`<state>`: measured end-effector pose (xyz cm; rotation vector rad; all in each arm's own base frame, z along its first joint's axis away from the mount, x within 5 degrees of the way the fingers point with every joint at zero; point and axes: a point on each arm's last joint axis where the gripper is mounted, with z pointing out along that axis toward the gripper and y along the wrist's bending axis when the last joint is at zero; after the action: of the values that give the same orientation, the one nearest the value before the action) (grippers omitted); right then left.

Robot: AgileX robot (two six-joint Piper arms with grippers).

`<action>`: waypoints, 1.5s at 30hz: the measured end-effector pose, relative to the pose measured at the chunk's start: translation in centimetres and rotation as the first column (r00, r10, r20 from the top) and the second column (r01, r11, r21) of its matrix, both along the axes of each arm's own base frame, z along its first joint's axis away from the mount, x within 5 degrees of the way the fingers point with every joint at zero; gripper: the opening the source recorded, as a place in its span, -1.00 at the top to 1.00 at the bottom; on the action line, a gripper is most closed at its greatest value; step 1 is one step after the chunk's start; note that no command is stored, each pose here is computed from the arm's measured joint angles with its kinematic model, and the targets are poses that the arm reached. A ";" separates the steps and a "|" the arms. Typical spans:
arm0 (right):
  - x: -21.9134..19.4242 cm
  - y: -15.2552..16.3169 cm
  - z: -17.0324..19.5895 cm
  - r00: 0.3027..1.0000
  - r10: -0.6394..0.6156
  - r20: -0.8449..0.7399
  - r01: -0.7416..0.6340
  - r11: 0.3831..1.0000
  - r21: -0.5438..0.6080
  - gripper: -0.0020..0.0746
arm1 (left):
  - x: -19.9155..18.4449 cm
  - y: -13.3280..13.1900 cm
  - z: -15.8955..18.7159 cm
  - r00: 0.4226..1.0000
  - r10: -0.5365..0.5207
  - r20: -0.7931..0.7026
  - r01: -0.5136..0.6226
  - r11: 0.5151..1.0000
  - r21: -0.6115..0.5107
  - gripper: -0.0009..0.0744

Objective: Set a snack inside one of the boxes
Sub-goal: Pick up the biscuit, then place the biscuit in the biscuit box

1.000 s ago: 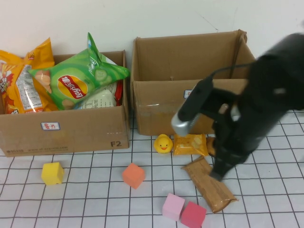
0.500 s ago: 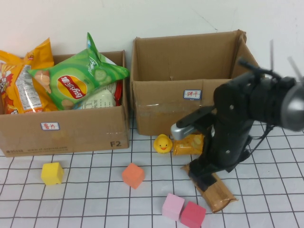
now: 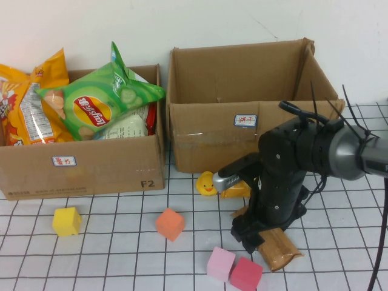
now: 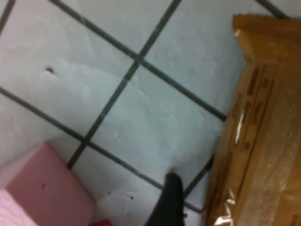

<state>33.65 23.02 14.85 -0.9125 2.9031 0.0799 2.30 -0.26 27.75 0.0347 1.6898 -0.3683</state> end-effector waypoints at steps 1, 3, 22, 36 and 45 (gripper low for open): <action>0.0 0.0 0.0 1.000 0.000 0.000 0.000 1.000 0.000 -0.70 | 0.0 0.0 0.0 1.000 0.000 0.000 0.000 1.000 0.000 0.98; 0.1 0.1 0.0 1.000 -0.004 0.001 0.004 1.000 0.001 -0.67 | 0.0 0.0 0.0 1.000 0.000 0.000 0.000 1.000 0.000 0.98; -1.1 -0.8 7.5 0.991 0.004 0.132 -0.015 0.996 0.086 -0.27 | 0.0 0.0 0.0 1.000 -0.003 -0.006 0.003 1.000 -0.006 0.98; 0.2 -2.3 19.6 0.724 -0.122 0.679 -0.099 0.956 0.277 -0.27 | 0.0 0.0 0.0 1.000 -0.003 -0.007 0.003 1.000 -0.005 0.98; 7.9 -3.5 20.1 0.569 -0.344 0.747 -0.035 0.897 0.440 -0.27 | 0.0 0.0 0.0 1.000 -0.001 -0.004 0.001 1.000 -0.002 0.98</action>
<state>41.57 19.48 34.92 -0.4137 1.9470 0.1908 2.30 -0.27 27.72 0.0336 1.6934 -0.3708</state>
